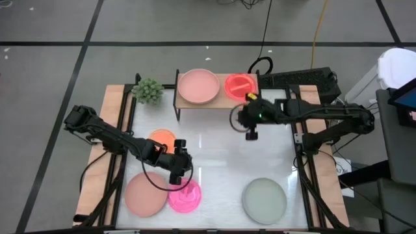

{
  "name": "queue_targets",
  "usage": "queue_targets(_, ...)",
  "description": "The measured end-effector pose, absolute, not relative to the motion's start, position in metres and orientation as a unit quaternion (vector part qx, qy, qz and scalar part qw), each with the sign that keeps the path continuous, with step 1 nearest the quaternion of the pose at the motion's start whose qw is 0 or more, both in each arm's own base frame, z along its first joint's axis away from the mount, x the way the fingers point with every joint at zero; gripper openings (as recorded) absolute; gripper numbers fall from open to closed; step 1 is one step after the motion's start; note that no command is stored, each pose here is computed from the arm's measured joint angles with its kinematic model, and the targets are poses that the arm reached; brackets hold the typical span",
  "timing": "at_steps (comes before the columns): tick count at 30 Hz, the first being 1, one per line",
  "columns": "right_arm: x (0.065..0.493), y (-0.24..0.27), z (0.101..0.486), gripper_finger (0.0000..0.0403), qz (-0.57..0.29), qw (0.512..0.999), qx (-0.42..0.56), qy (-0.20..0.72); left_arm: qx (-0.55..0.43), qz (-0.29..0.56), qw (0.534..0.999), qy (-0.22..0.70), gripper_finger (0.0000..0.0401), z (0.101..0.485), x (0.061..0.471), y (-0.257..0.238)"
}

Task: Place and stack plates onto a shelf
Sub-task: Stack the light brown plate on top of the light brown plate

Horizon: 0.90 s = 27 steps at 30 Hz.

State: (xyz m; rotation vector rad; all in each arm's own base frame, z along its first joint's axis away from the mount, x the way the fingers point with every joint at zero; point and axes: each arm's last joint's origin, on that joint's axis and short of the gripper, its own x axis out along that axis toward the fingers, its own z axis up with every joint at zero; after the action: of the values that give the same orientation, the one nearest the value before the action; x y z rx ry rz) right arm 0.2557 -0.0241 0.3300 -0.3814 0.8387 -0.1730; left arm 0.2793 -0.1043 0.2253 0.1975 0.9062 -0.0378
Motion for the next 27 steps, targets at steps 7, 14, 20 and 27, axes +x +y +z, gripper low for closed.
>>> queue_targets(7,0.259,0.021,0.321,0.0089,-0.029,0.903,-0.163,0.397,0.057,-0.048,0.859,0.506,0.0225,0.218,0.262,-0.117)
queue_targets(14,0.256,0.058,0.294,0.0089,0.02,0.913,-0.156,0.376,0.002,-0.054,0.836,0.546,0.0225,0.215,0.25,-0.129)
queue_targets(20,0.252,0.078,0.271,0.0089,0.043,0.924,-0.137,0.355,-0.054,-0.04,0.807,0.586,0.0225,0.212,0.229,-0.151)
queue_targets(27,0.248,0.09,0.255,0.0089,0.064,0.928,-0.138,0.341,-0.106,-0.019,0.787,0.607,0.0225,0.212,0.206,-0.178)
